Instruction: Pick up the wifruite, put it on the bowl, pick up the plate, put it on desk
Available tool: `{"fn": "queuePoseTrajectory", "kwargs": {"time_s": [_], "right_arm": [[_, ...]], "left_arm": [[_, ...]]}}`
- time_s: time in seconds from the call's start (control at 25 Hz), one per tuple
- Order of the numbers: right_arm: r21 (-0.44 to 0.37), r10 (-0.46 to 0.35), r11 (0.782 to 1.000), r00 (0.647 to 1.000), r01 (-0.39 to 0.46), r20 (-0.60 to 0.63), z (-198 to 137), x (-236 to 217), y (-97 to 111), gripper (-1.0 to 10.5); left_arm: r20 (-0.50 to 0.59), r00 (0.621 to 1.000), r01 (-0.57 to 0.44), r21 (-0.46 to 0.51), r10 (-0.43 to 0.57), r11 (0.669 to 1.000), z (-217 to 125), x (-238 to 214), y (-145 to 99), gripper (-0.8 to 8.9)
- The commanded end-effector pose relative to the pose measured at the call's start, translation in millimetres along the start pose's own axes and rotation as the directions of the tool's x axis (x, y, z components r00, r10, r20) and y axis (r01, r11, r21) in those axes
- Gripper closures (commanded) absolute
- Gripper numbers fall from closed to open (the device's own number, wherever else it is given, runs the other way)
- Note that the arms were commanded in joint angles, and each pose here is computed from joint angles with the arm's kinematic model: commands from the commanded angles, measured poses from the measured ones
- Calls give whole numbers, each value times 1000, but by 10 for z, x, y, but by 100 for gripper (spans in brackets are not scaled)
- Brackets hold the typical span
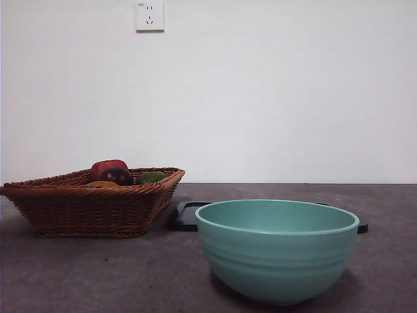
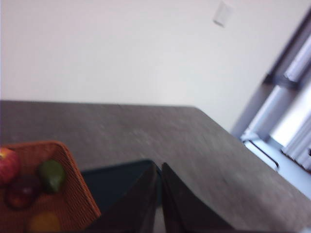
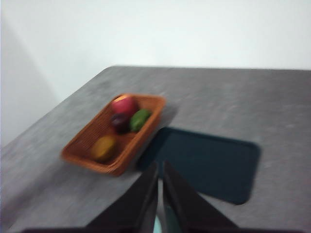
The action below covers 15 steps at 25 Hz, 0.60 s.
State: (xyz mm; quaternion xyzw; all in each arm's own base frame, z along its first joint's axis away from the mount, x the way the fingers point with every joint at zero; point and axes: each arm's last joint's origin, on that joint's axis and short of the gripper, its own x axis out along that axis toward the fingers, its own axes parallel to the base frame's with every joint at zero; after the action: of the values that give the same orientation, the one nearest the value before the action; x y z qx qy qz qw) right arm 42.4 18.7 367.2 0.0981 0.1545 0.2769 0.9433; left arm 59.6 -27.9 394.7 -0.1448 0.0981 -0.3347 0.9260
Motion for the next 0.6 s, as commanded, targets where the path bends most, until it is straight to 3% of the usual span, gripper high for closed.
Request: {"fn": "queuePoseTrajectory", "kwargs": {"time_s": [0.04, 0.24, 0.44, 0.6], "right_arm": [[-19, 47, 999, 999, -47, -19, 40, -1, 28, 937], [-59, 85, 994, 992, -91, -89, -3, 3, 44, 937], [-69, 106, 990, 980, -119, -169, -67, -33, 61, 937], [-66, 107, 990, 972, -123, -209, -100, -57, 66, 937]], "left_arm": [[-46, 999, 31, 50, -29, 998, 45, 38, -24, 797], [-180, 982, 61, 44, -52, 997, -18, 117, -13, 797], [-347, 936, 78, 32, -62, 996, -162, 166, 14, 797], [-411, 907, 113, 28, -92, 993, -221, 170, 9, 797]]}}
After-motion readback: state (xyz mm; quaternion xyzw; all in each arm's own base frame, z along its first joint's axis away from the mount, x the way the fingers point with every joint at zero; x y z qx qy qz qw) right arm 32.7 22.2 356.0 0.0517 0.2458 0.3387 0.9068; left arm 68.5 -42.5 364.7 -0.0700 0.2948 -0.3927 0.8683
